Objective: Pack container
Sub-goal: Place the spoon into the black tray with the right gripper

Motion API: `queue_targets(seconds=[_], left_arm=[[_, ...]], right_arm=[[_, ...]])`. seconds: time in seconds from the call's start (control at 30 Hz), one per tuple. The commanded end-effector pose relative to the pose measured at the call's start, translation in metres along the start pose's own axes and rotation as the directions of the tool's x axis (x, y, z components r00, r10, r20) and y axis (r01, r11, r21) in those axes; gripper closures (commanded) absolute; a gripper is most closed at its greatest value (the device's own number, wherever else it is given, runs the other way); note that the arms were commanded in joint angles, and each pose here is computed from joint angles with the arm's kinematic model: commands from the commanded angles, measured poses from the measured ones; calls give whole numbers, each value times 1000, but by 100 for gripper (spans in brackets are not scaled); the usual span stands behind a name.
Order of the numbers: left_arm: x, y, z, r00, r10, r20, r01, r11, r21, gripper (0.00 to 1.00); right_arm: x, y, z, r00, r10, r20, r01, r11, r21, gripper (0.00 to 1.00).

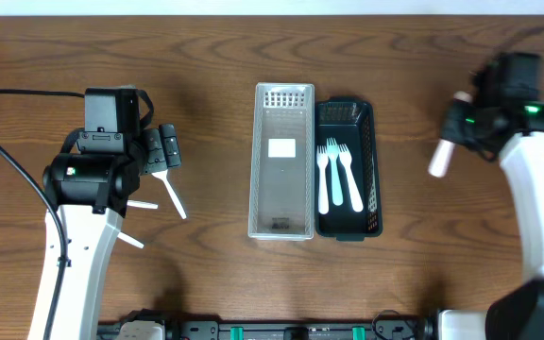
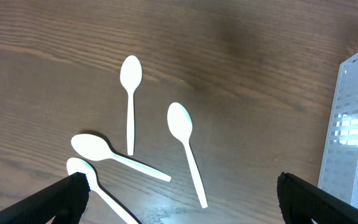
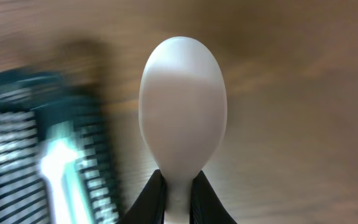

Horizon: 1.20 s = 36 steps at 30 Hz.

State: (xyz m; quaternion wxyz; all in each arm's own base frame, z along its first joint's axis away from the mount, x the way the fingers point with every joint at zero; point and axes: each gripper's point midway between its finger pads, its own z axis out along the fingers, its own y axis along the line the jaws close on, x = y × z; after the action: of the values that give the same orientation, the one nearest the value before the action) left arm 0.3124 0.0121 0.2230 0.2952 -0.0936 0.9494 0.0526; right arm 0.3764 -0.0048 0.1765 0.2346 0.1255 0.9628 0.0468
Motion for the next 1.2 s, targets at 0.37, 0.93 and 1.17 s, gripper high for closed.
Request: queue_targets(seconds=[0.37,0.93,1.17], left_arm=[[-5,2,-5,1000,-19,16,19,1000,-4,2],[-2,3,-4,1000,-30,3,30,1000,-7,2],[8,-2,39,983,-140,-116,134,990,-53,2]], right_arm=[[87,156,32,949,-269,-165,243,956,-162,93],[25,168,2,957,-290,-21,279,936,-216,38],[-33,107,-44,988,-123,96,137,977,-165,32]])
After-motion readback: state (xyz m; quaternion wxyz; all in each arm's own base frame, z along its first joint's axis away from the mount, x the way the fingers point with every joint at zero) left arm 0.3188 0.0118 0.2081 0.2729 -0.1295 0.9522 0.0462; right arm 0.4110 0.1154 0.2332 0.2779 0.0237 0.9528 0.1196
